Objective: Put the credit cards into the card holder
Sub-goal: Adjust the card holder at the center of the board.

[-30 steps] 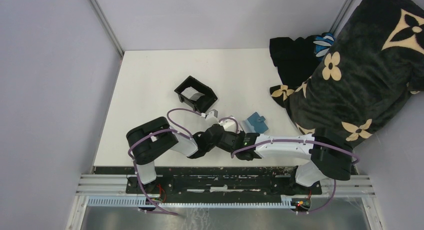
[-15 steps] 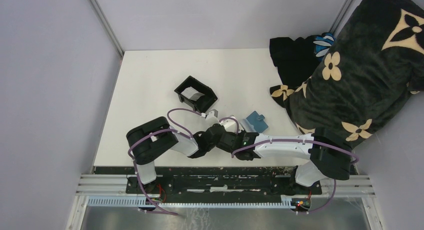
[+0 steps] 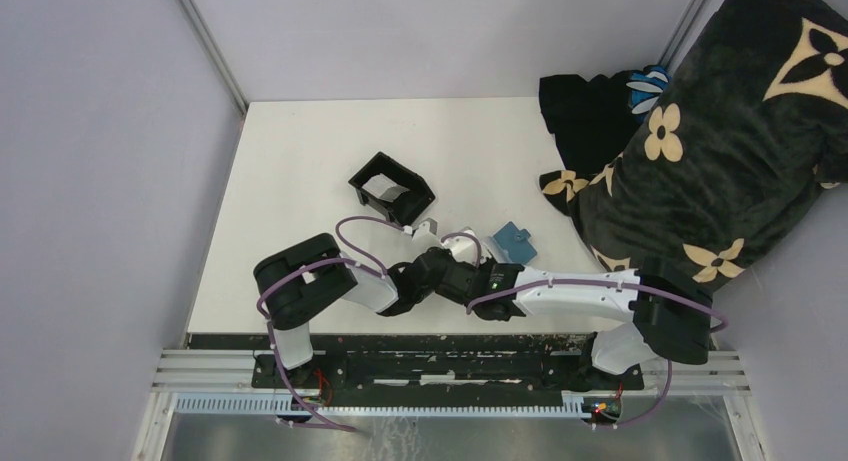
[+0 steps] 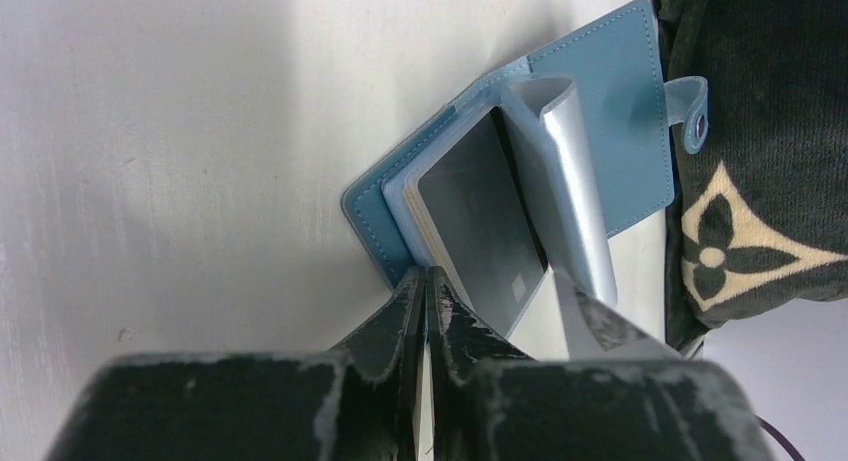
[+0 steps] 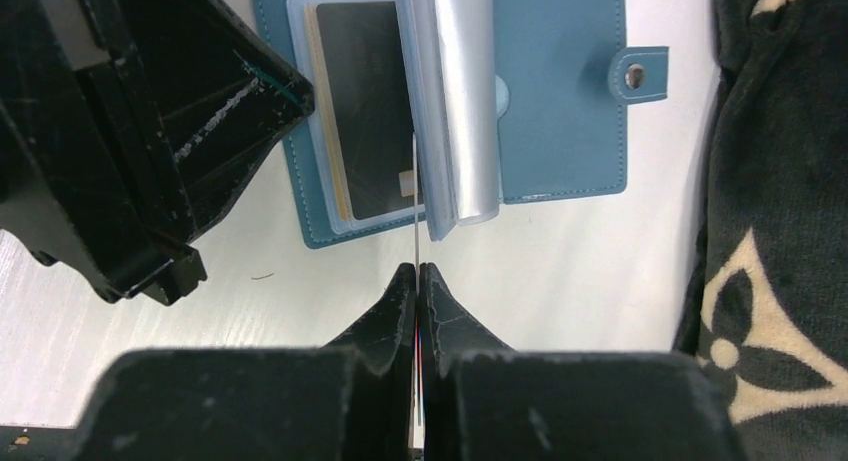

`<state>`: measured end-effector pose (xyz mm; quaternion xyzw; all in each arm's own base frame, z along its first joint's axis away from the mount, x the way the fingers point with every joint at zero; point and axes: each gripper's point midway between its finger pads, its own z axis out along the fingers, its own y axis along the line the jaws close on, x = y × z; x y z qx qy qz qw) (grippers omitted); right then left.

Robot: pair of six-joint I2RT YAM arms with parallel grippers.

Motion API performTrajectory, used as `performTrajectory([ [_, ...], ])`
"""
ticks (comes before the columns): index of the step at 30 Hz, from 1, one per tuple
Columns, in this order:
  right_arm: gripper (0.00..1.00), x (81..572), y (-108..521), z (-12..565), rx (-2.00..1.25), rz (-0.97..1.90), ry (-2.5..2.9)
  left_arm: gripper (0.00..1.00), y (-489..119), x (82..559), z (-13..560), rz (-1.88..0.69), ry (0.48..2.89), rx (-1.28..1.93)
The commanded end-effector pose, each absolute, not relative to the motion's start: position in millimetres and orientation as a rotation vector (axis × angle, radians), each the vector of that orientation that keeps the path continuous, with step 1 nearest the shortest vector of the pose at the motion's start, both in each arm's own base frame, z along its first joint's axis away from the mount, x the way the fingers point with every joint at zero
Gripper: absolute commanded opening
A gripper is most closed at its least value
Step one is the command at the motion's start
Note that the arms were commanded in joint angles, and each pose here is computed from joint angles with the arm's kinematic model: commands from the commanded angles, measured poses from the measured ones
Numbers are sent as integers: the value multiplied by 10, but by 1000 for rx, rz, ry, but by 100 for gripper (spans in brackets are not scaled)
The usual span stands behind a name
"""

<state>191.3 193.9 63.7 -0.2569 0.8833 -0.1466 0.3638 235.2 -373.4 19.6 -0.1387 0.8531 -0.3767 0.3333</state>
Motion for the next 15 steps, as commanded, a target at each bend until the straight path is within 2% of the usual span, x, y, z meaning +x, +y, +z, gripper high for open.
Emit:
performTrajectory([
  [1, 1, 2064, 1942, 981, -588, -379, 2192, 10, -3610, 2295, -72, -865, 2298, -371],
  [15, 1, 2344, 1626, 981, -436, -365, 2276, 10, -3588, 2288, -84, -855, 2300, -370],
])
